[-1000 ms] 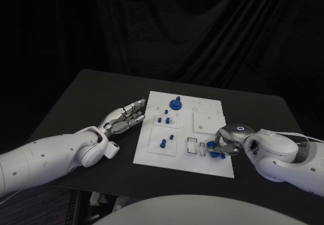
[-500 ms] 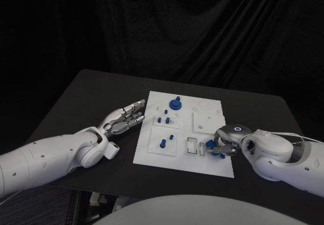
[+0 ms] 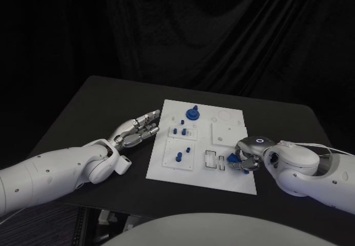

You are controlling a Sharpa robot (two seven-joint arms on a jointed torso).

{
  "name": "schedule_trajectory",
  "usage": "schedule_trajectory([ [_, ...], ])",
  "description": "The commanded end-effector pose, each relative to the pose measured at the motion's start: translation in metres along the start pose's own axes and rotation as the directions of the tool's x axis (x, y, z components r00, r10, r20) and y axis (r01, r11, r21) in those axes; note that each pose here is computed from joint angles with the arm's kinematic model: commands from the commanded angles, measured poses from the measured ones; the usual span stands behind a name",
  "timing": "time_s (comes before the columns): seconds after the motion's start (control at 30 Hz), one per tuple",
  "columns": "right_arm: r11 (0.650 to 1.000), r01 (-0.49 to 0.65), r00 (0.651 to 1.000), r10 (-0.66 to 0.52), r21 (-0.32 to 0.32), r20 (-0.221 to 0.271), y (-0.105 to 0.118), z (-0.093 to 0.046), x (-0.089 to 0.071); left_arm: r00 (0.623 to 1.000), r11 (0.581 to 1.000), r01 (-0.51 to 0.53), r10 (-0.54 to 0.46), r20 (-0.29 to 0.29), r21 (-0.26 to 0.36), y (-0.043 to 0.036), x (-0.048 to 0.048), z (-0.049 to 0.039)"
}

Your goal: Assemble the parts on the task board

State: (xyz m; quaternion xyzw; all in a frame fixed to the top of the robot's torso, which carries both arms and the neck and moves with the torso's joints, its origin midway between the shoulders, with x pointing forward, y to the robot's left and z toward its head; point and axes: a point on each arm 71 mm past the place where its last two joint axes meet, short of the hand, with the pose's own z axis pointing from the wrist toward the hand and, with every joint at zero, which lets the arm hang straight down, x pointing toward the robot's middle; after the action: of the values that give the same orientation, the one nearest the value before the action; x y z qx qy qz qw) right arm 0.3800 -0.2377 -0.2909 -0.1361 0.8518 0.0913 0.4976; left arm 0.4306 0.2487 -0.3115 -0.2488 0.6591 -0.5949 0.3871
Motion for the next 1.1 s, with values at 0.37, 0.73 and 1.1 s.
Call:
schedule_trajectory([
  [0.37, 0.985, -0.168, 0.984, 0.170, -0.031, 0.054, 0.000, -0.002, 0.000, 1.000, 0.997, 0.015, -0.014, -0.009, 0.070, -0.0048, 0.0019, -0.0002],
  [0.73, 0.890, -0.456, 0.889, 0.456, -0.014, 0.050, 0.000, -0.008, -0.004, 1.000, 0.997, 0.017, -0.016, -0.011, 0.070, -0.0044, 0.0028, 0.0004],
  [1.1, 0.707, -0.696, 0.700, 0.707, 0.130, -0.096, -0.001, -0.008, 0.000, 1.000, 0.997, 0.017, -0.016, -0.011, 0.069, -0.0042, 0.0033, 0.0011],
])
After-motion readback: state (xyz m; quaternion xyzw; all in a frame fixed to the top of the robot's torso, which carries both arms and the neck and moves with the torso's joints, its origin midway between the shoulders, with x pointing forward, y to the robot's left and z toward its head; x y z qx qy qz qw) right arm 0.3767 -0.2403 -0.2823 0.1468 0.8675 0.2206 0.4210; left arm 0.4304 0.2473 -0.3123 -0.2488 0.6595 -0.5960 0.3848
